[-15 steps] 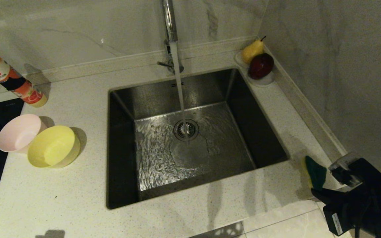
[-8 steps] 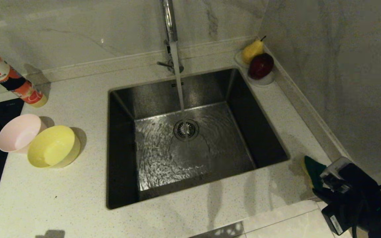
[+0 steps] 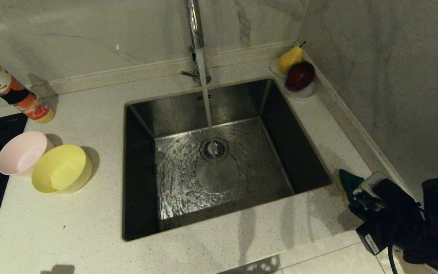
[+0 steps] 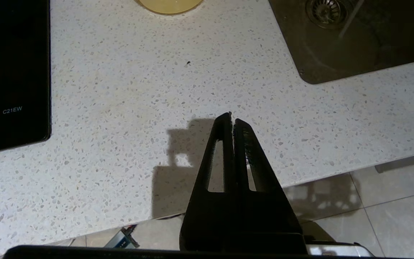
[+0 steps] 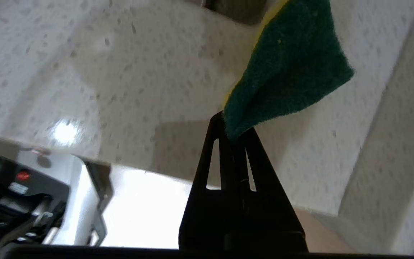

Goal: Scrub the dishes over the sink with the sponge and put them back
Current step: Put down the sponge

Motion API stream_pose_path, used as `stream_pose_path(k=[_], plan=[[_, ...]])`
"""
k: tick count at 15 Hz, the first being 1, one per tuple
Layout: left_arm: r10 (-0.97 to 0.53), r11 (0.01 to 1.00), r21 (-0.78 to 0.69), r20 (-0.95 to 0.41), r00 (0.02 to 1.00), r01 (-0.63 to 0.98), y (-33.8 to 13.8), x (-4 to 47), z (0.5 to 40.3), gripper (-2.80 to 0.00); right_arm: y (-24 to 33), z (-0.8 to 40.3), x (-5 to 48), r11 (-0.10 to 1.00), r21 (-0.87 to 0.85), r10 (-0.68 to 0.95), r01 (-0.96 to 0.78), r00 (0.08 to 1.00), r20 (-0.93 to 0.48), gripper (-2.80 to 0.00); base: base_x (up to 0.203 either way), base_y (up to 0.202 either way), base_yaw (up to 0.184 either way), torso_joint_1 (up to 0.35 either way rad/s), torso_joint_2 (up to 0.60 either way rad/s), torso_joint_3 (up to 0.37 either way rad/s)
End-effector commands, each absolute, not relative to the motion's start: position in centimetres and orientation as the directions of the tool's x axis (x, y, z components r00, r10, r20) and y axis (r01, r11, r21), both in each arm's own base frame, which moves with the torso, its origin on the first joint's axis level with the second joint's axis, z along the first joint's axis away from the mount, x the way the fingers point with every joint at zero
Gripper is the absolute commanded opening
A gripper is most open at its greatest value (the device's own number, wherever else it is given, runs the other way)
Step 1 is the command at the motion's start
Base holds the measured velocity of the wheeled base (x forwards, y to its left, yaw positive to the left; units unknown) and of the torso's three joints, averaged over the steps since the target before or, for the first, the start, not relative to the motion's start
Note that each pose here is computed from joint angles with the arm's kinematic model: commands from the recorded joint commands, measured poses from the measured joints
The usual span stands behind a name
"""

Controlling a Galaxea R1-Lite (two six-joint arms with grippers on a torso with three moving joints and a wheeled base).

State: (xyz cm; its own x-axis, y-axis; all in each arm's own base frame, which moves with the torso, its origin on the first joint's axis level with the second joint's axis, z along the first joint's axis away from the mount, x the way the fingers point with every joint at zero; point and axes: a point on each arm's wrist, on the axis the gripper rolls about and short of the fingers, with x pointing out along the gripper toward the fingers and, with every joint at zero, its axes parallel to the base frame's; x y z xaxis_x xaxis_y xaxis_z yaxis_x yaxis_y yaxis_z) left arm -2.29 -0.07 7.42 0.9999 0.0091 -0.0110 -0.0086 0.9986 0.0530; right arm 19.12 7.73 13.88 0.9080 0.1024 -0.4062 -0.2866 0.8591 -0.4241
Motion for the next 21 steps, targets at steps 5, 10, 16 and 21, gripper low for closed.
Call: stream_pose_path(k=[5, 10, 16, 21], plan=[[0.009, 0.999, 0.053, -0.015, 1.0, -0.008, -0.1, -2.3, 7.4, -2.8, 8.7, 13.5, 22.2, 0.853, -0.447, 0.091, -0.268, 0.921, -0.378, -2.8, 0.0, 0.0, 0.0, 0.0, 0.0, 0.0], [0.01, 0.999, 0.054, -0.015, 1.0, -0.009, -0.1, -2.3, 7.4, -2.8, 7.5, 15.0, 23.6, 0.849, -0.489, 0.036, -0.198, 0.946, -0.321, -2.8, 0.0, 0.0, 0.0, 0.0, 0.0, 0.0], [0.009, 0.999, 0.053, -0.015, 1.0, -0.008, -0.1, -2.3, 7.4, -2.8, 7.7, 15.0, 24.2, 0.853, -0.485, 0.032, -0.195, 0.946, -0.324, -2.8, 0.0, 0.0, 0.0, 0.0, 0.0, 0.0], [0.009, 0.999, 0.053, -0.015, 1.0, -0.008, -0.1, -2.3, 7.4, -2.8, 7.7, 15.0, 24.2, 0.852, -0.486, 0.034, -0.196, 0.946, -0.323, -2.8, 0.0, 0.0, 0.0, 0.0, 0.0, 0.0]])
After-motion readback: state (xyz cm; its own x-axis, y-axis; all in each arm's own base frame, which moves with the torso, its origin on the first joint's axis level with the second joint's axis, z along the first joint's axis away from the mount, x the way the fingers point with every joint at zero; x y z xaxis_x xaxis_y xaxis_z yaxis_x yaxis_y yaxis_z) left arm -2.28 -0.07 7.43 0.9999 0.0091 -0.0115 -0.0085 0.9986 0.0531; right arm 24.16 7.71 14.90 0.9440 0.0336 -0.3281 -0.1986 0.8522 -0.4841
